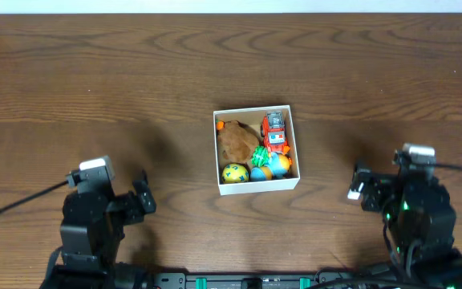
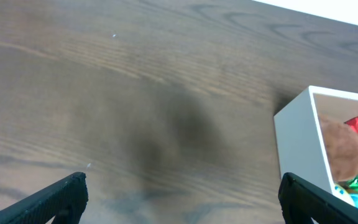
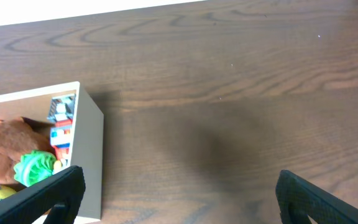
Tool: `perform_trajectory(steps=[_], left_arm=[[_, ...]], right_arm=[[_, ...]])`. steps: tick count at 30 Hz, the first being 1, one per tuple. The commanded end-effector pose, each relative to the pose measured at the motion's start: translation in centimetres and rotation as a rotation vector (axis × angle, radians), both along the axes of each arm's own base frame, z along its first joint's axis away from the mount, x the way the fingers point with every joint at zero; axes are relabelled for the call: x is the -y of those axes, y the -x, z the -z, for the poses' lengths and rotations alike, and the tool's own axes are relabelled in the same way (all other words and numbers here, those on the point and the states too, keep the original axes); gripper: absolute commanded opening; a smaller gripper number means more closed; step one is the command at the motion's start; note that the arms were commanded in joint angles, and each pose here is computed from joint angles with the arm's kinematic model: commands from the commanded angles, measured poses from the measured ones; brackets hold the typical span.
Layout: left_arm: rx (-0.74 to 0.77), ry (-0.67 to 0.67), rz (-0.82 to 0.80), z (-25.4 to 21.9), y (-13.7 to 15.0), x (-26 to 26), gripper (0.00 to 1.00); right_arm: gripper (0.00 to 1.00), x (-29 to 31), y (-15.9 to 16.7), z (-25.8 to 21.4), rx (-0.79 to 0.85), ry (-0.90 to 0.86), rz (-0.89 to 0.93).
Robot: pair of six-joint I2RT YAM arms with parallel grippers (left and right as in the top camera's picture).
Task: Pack container
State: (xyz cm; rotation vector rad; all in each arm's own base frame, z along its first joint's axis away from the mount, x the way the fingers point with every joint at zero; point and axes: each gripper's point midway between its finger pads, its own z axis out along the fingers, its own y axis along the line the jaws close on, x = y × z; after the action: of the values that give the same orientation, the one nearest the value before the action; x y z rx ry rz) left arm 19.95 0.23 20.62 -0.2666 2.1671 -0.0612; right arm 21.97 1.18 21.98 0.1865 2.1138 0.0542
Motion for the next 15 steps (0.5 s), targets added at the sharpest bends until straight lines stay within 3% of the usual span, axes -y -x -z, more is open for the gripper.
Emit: perform_trajectory(steps=[1, 15], left_arm=[[-0.014, -0.003, -0.034, 0.7, 0.3, -0.5, 0.98], [-0.029, -0.005, -0.034, 1.0, 0.4, -0.5, 0.98]], right_arm=[[0.99, 0.2, 0.5, 0.9, 0.01, -0.014, 0.017], [0.99, 0.5, 2.0, 3.7, -0.11, 0.017, 0.016]])
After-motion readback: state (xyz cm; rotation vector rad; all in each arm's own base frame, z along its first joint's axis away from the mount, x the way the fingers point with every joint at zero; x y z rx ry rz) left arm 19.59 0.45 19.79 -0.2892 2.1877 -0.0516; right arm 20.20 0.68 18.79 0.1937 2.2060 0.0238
